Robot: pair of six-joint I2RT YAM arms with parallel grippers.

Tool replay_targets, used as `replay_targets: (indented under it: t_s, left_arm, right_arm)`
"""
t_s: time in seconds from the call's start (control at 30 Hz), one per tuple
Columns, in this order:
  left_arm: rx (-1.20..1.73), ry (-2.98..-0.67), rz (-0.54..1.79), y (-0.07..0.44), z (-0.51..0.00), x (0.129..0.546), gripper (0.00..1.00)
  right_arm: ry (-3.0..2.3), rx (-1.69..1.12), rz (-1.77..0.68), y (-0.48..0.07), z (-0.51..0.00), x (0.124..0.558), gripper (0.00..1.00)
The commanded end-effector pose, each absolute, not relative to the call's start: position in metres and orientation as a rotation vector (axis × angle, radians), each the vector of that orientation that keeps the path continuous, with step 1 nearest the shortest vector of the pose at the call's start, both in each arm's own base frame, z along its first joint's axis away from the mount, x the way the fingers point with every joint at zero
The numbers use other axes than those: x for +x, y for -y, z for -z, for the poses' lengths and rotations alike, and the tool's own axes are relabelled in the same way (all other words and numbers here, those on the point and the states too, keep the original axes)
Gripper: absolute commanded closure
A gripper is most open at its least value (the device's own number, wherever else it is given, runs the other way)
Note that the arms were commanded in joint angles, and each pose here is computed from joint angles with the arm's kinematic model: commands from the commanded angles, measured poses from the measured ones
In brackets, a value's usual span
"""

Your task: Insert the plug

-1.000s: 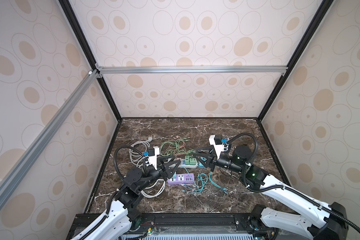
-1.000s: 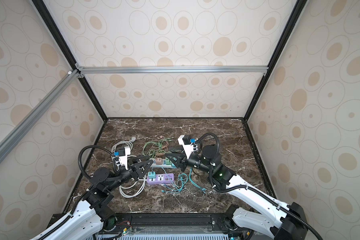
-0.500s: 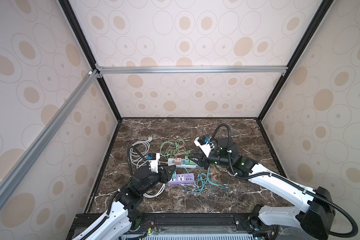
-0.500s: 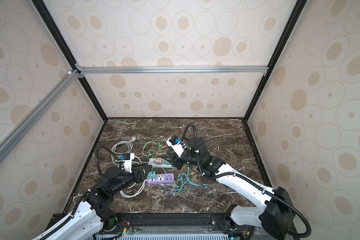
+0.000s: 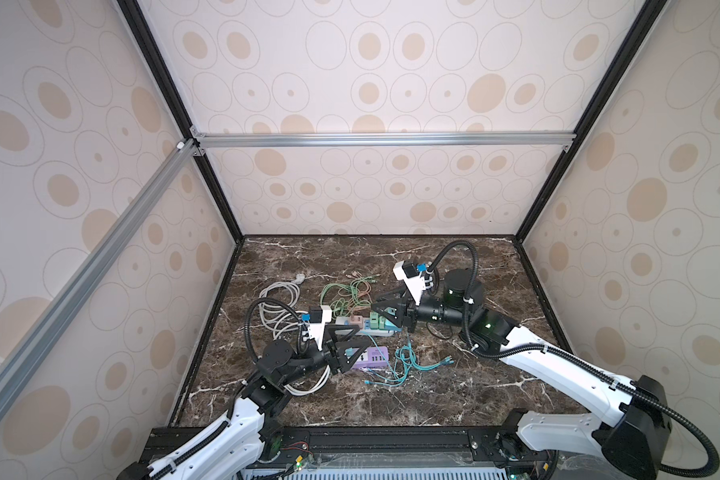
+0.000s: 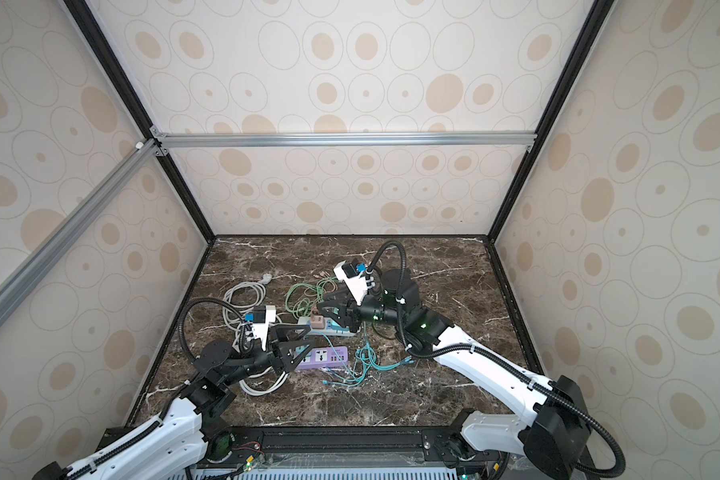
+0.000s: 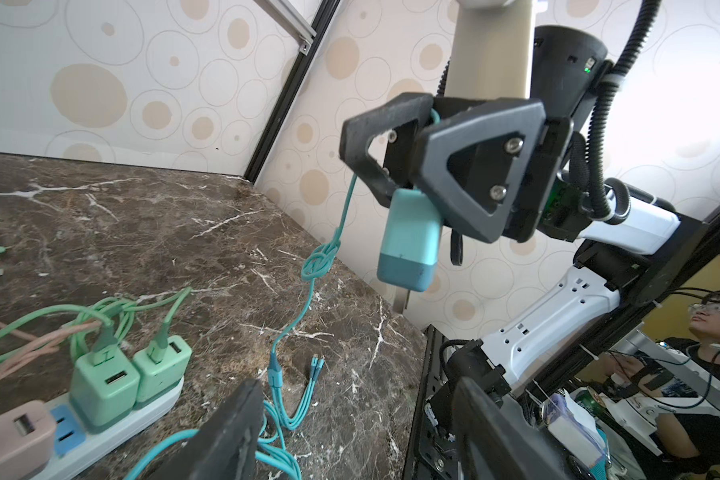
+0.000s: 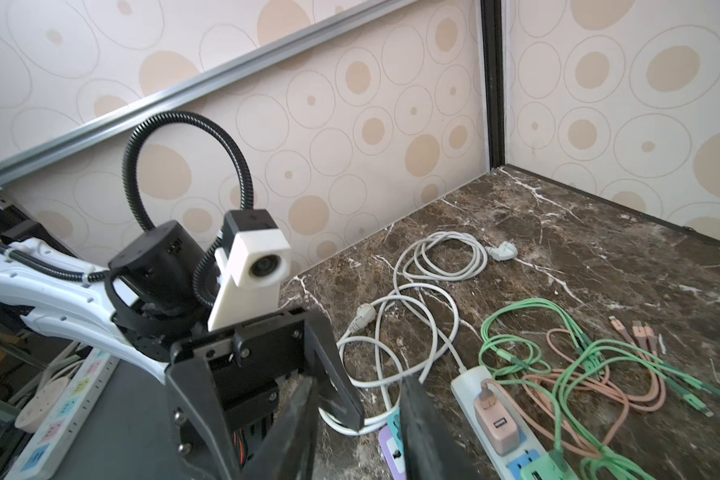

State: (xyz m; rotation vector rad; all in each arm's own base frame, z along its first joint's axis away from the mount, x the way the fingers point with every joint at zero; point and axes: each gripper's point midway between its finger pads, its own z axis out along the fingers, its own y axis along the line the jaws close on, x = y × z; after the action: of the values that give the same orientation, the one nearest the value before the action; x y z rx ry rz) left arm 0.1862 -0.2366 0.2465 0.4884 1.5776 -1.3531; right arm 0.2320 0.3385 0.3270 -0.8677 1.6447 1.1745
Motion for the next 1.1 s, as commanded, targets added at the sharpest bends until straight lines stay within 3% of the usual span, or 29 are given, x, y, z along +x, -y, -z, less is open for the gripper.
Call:
replay_targets:
  t_s: [0.0,0.57,1.07]
  left_arm:
    - [0.595,-1.371,1.405,0.244,-0.3,0.173,0.29]
    - [0.693,-1.288,1.481,0.275,-0.329,0.172,0.38]
    - [0.68,-1.259,1.508,0.284,-0.343,0.179,0.68]
  right_arm:
    - [-1.521,-0.833,-1.26,-0.337,-0.371,0.225,0.96]
    - [-1.476,-0.849,-1.36,-0.341,-0.376,0.215,0.96]
    - [-1.471,-0.841,-1.368,-0.338,-0.374,0.212,0.93]
